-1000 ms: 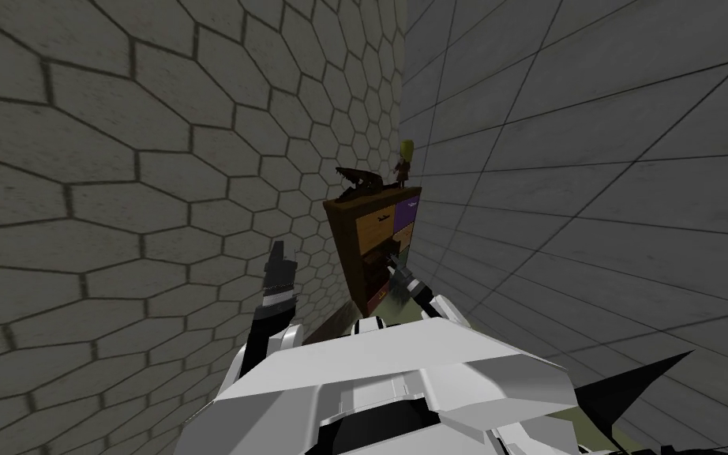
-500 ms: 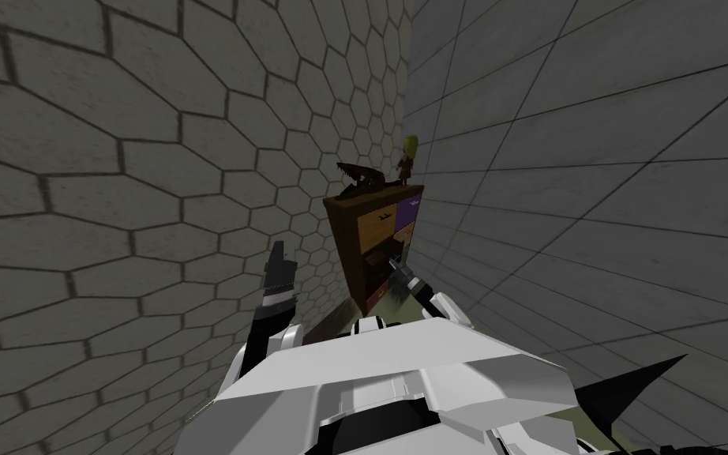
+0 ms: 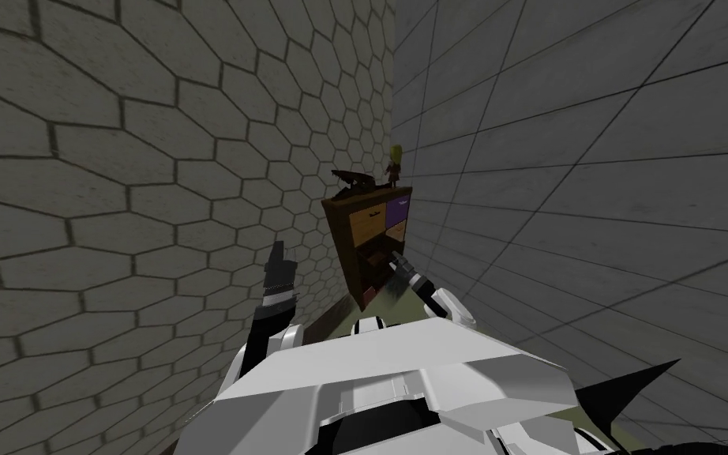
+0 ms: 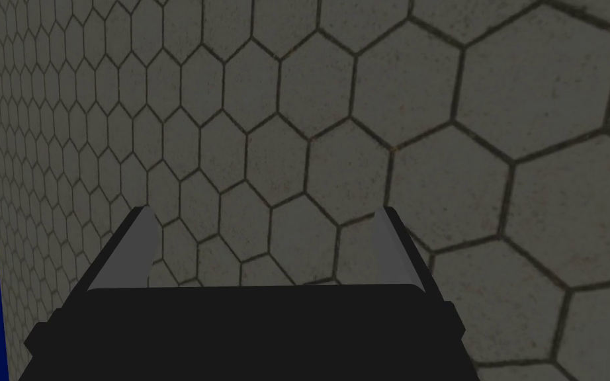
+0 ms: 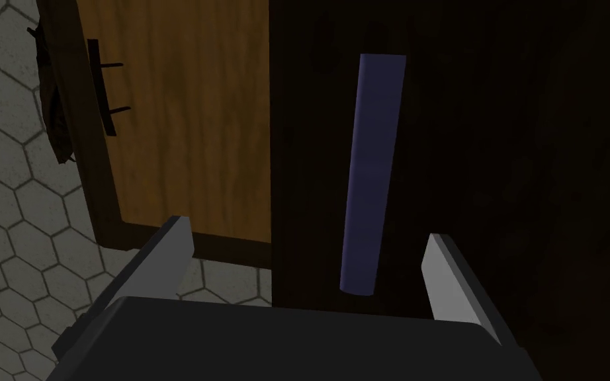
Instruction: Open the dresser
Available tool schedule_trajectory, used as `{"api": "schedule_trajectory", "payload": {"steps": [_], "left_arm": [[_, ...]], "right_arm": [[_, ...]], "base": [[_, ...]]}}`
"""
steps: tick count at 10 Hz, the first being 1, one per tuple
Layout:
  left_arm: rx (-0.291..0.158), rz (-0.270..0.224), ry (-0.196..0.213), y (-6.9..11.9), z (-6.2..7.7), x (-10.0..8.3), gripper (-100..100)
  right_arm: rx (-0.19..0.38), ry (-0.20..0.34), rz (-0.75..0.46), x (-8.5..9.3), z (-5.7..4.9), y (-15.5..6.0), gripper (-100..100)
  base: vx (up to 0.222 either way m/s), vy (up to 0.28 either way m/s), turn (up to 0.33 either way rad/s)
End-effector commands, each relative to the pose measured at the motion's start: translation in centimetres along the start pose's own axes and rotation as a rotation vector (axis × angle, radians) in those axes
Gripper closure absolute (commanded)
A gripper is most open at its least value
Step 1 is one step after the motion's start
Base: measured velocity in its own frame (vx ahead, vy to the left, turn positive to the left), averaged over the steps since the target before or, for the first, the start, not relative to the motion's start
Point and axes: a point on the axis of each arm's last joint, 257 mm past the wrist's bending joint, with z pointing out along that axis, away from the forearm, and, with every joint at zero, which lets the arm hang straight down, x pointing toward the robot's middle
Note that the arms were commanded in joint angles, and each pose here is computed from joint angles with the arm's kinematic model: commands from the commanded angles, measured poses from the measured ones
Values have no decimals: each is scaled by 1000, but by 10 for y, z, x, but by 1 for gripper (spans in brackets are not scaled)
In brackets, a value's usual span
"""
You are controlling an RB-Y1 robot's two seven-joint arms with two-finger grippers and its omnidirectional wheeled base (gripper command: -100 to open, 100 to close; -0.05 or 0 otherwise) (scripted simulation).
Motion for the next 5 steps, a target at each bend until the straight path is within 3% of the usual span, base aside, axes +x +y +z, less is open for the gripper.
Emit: {"api": "schedule_trajectory", "payload": {"steps": [1,5], "left_arm": [[0,0,0,0,0,0,0],[0,0,0,0,0,0,0]], "right_arm": [[-4,12,3,15,8,-13,-100],[0,26,2,35,20,-36,-100]], "base": [[-31,49,37],[-46,27,36]]}}
